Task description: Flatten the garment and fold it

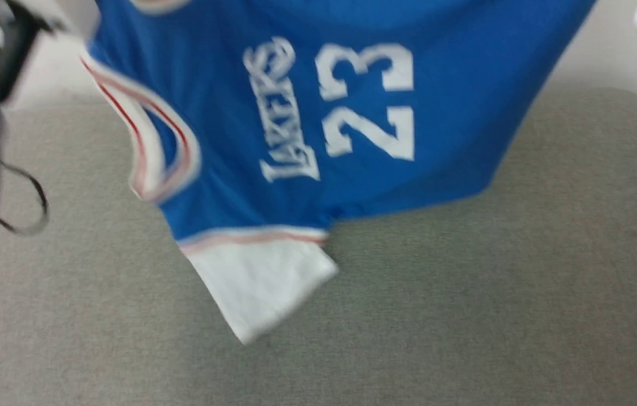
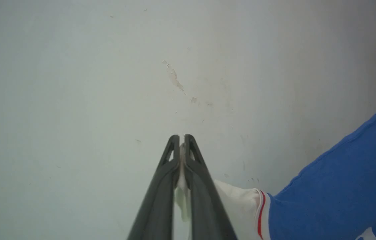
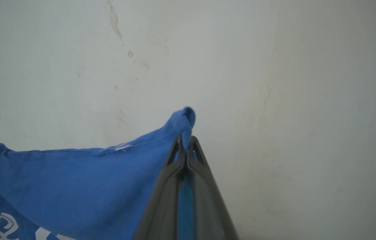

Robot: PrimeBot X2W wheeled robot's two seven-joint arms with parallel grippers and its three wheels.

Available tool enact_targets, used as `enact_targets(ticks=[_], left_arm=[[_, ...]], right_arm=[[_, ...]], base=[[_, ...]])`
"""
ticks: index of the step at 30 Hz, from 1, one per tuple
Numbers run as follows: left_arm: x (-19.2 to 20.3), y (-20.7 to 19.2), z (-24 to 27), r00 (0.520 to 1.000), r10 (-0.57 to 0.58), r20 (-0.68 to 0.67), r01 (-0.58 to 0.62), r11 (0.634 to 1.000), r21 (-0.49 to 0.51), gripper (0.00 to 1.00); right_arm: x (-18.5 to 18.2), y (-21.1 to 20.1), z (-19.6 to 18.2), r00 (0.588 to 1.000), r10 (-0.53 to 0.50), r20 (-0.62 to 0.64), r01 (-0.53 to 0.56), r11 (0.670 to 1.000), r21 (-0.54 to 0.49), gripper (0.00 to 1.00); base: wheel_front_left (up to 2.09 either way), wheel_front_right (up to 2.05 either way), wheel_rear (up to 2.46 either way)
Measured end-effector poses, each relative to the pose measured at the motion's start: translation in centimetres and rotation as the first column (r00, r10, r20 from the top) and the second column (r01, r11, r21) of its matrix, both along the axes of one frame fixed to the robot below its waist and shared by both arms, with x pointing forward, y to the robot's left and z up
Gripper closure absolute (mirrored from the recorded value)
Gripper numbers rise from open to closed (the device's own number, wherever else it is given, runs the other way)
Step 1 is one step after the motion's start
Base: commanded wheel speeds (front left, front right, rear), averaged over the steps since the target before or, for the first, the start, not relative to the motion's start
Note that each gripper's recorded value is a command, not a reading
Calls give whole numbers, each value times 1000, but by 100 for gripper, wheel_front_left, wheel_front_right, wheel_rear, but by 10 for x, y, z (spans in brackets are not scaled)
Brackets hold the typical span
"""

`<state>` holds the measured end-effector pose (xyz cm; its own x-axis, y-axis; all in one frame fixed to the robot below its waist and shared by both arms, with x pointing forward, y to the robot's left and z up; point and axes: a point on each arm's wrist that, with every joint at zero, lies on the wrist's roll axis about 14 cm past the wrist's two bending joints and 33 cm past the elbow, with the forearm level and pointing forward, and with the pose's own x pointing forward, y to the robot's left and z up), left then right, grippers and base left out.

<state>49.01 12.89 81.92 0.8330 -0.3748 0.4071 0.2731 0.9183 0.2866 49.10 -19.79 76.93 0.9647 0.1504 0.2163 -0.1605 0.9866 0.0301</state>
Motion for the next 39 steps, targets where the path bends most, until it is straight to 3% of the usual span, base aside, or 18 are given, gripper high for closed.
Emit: enact_targets(ticks=[4, 10, 17, 24, 39], left_arm=[[6, -10, 43, 999, -4, 49, 3, 1000, 19, 100], [36, -21, 63, 1000, -2, 32, 1, 1000, 28, 100], [76, -20, 97, 975, 29, 222, -23, 999, -33, 100], [122, -23, 87, 961, 30, 273, -6, 996, -89, 100], [202, -39, -19, 978, -70, 196, 98, 986, -137, 100]], right_arm=[[5, -1, 24, 1000, -5, 19, 6, 1000, -19, 100], [38, 3, 18, 998, -6, -58, 6, 1000, -9, 100], [92, 1, 18, 998, -64, -24, 63, 997, -51, 100], [135, -11, 10, 994, -110, 14, 111, 992, -61, 100], [203, -31, -91, 988, -149, -36, 143, 979, -146, 100]], base=[[0, 0, 0], [0, 0, 0], [0, 0, 0], [0, 0, 0], [0, 0, 0]])
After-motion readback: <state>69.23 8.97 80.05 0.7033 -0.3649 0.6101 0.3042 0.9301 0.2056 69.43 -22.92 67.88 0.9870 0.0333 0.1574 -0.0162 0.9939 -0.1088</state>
